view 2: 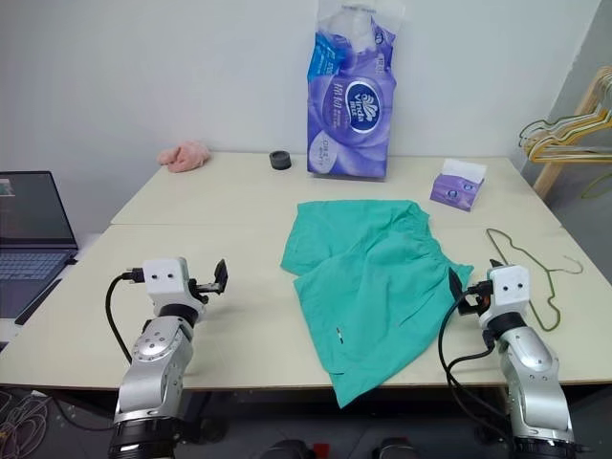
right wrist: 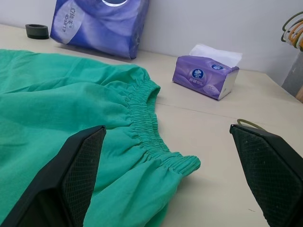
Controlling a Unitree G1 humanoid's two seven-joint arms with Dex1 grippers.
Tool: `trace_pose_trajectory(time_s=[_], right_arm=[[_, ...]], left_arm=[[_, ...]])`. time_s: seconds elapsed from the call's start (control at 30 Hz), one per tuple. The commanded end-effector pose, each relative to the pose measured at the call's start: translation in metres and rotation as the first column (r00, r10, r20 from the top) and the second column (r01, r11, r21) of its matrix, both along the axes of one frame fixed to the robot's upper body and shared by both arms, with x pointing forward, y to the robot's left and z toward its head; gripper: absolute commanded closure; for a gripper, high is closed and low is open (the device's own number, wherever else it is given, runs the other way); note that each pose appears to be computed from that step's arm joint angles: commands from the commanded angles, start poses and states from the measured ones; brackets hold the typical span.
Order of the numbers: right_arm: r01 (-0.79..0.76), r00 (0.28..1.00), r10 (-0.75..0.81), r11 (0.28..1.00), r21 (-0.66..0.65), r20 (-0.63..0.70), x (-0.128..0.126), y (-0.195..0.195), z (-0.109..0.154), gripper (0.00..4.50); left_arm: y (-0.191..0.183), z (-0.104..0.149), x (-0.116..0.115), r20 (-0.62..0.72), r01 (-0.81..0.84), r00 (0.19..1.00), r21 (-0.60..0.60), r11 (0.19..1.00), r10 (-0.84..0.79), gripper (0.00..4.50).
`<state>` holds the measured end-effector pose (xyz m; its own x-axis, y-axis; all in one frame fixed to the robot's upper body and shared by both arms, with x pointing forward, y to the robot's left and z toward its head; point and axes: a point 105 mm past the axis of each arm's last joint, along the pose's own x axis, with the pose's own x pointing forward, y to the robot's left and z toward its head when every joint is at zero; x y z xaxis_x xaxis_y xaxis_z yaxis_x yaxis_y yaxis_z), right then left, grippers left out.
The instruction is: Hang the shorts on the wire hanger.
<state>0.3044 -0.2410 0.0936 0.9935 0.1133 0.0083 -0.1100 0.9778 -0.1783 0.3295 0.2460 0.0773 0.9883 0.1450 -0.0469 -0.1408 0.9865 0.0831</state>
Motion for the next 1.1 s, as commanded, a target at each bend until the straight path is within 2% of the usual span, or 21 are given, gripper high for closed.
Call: trace_pose_trajectory(time_s=[0.03, 0.6, 0.93, 1.07, 1.1], right_arm=[[-0.004, 0.998, 0.005, 1.000, -0.012, 0.057, 0.002, -0.001, 0.014, 0.03], [-0.013, 0.998, 0.013, 1.000, -0.007, 0.063, 0.003, 0.004, 0.016, 0.03], [-0.014, 0.998, 0.015, 1.000, -0.008, 0.063, 0.001, 0.006, 0.019, 0.03], [-0.018, 0.998, 0.018, 1.000, -0.010, 0.063, 0.000, 0.008, 0.019, 0.03], [-0.033, 0.998, 0.034, 0.999, -0.023, 0.061, 0.000, 0.009, 0.019, 0.03]], left_arm=[[-0.009, 0.024, 0.004, 0.089, 0.044, 0.995, 0.029, 0.999, -0.047, 0.00], [-0.015, 0.022, 0.004, 0.072, 0.080, 0.994, 0.041, 0.996, -0.083, 0.00], [-0.027, 0.022, 0.001, 0.076, 0.168, 0.982, 0.055, 0.984, -0.172, 0.00], [-0.042, 0.024, -0.004, 0.098, 0.289, 0.953, -0.011, 0.957, -0.286, 0.00], [-0.046, 0.024, -0.006, 0.091, 0.321, 0.943, 0.008, 0.947, -0.321, 0.00]])
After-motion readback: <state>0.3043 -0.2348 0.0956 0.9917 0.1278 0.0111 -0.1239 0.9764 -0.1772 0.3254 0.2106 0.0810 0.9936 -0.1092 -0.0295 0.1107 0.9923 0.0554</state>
